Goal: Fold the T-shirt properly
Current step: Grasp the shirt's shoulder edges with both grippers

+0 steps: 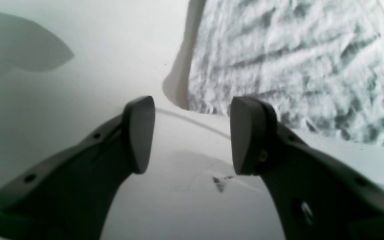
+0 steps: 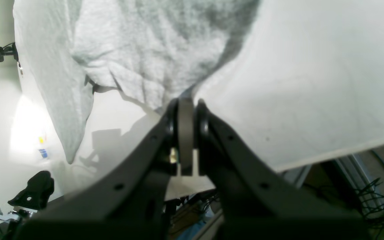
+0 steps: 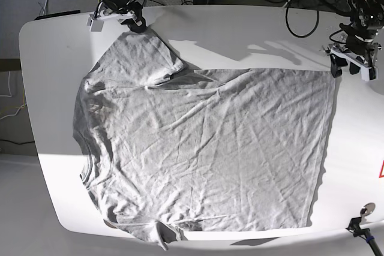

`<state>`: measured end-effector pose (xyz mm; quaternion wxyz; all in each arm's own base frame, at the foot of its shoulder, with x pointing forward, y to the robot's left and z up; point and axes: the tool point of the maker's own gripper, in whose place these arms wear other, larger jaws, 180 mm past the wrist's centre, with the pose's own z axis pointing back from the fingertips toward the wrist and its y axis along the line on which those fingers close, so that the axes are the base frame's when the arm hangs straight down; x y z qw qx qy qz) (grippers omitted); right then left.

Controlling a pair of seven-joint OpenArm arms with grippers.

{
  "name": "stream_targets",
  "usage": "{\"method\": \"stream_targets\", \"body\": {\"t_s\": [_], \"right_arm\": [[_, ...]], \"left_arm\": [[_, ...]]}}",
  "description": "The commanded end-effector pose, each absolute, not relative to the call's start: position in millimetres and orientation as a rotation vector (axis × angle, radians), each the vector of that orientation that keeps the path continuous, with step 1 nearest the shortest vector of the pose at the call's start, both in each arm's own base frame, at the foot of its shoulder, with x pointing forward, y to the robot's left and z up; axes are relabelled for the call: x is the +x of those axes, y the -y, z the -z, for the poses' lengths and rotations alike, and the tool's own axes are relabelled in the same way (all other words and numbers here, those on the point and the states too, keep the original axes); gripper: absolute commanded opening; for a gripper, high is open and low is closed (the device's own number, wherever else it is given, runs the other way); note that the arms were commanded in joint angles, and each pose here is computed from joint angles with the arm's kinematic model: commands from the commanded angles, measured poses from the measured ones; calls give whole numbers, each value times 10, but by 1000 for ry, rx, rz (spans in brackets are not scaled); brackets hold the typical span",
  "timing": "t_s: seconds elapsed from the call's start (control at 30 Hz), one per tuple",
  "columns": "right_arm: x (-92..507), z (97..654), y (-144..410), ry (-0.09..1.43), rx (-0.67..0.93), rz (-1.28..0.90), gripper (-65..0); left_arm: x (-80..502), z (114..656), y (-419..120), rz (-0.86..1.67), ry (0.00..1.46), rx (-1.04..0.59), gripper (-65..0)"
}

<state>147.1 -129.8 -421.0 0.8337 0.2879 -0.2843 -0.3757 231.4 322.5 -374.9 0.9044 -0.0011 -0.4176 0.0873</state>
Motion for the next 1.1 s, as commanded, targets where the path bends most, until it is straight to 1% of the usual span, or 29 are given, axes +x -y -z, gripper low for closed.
{"method": "stream_targets", "body": {"t_s": [0.0, 0.13, 0.33, 0.57, 0.67, 1.07], "right_arm": [[1498, 4144, 1308, 626, 620, 783, -650], [1498, 4144, 1308, 626, 620, 783, -650], [1497, 4145, 1296, 625, 623, 782, -650], [1497, 4145, 1296, 625, 623, 782, -650], [1497, 4145, 1296, 625, 623, 782, -650], [1498, 4143, 1286, 624, 625, 781, -650]], "left_arm": [[2379, 3671, -3316, -181, 898, 1, -311], [2473, 3753, -3459, -204, 880, -3, -311], [2483, 3949, -3468, -251, 843, -38, -311], [2524, 4064, -3272, -218, 814, -80, -311], [2551, 4120, -3106, -198, 805, -111, -311], [2581, 4114, -3073, -198, 810, -120, -311]]}}
